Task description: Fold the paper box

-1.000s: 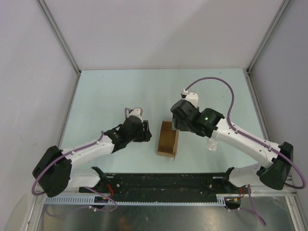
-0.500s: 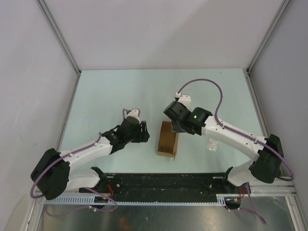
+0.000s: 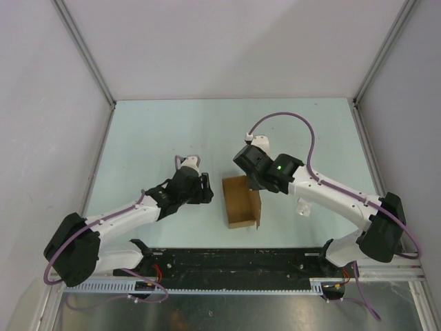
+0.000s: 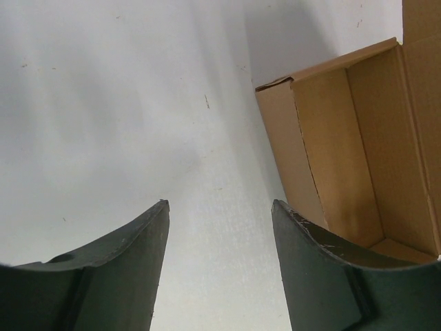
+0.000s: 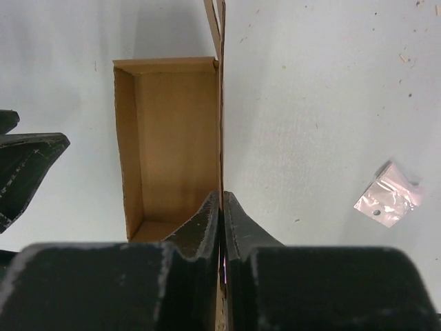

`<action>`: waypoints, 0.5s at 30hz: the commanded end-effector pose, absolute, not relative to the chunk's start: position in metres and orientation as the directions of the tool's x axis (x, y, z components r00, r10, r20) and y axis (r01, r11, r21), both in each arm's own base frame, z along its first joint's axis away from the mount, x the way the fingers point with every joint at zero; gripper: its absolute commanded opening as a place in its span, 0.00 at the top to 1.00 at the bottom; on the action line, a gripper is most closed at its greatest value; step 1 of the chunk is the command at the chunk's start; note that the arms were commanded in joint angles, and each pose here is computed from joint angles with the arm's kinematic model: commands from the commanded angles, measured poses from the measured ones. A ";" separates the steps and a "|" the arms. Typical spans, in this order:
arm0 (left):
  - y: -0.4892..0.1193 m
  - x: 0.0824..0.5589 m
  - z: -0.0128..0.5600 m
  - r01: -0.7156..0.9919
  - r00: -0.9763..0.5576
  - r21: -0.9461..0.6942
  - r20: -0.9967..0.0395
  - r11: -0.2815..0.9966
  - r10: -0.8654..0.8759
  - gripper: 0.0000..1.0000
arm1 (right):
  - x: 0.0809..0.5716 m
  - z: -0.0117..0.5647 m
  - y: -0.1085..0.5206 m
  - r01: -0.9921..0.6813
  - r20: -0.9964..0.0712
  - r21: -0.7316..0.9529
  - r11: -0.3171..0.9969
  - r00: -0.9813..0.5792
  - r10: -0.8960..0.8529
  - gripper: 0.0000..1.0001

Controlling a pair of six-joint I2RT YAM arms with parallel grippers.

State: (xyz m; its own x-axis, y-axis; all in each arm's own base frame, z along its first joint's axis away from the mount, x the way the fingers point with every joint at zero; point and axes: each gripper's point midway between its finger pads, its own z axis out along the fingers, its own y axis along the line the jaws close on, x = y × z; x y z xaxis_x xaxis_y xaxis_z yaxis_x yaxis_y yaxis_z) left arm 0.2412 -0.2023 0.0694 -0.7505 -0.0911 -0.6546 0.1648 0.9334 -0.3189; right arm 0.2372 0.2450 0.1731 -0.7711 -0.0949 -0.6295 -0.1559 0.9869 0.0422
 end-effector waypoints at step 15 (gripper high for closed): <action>-0.186 0.239 0.095 0.181 -0.693 -0.339 -0.710 0.923 -0.125 0.34 | 0.273 0.275 0.242 -0.598 -0.811 -0.215 0.772 -0.332 -0.482 1.00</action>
